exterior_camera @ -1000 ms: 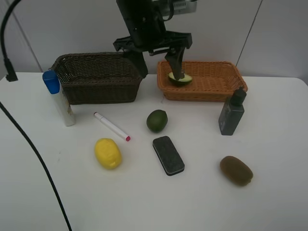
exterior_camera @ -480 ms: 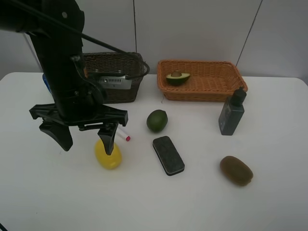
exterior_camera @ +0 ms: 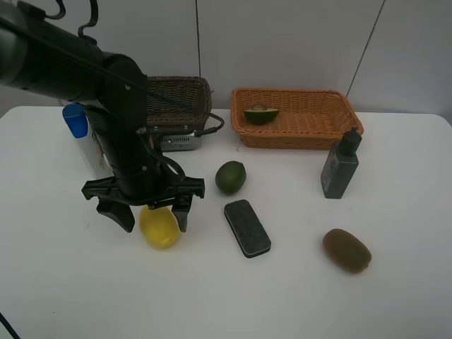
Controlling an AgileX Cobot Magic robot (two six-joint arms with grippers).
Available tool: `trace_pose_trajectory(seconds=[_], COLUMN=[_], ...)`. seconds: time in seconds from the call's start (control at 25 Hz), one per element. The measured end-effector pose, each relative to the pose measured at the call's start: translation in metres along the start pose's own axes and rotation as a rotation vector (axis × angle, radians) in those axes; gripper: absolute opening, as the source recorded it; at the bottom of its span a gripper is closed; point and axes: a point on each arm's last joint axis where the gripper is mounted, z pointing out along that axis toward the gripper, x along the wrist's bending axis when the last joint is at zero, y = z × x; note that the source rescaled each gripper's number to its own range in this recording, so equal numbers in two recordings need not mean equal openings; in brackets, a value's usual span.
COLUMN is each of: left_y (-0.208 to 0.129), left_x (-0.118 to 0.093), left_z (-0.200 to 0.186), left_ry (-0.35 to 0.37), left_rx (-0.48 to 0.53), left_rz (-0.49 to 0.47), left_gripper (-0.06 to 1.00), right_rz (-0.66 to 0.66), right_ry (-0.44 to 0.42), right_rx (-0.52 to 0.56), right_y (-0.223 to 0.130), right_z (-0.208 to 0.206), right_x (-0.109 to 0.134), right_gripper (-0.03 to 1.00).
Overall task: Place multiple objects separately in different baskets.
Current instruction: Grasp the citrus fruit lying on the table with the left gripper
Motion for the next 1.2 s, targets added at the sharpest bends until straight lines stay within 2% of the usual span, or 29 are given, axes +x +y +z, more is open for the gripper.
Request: trace_pose_trajectory(seconds=[0.36,0.92,1.0,1.12,1.2], left_y=[0.01,0.013,0.013,0.013,0.012], left_x=[-0.003,0.0,0.0,0.0,0.0], left_z=[0.029,0.051,0.052,0.052,0.052], left_ry=[0.006,0.045,0.046,0.049,0.052], left_rx=[-0.007,0.016,0.018,0.022,0.028], left_rz=[-0.011,0.001,0.001,0.001,0.001], left_gripper=[1.0,1.0,0.96,0.78,0.73], right_rz=[0.0,0.0,0.0,0.0,0.0], right_ry=[0.0,0.0,0.0,0.0,0.0], right_rx=[0.0,0.0,0.0,0.0,0.0], right_y=[0.0,0.0,0.0,0.0,0.0], right_z=[0.0,0.0,0.0,0.0,0.0], right_x=[0.0,0.0,0.0,0.0,0.0], right_gripper=[1.0,1.0,1.0,1.0,1.0])
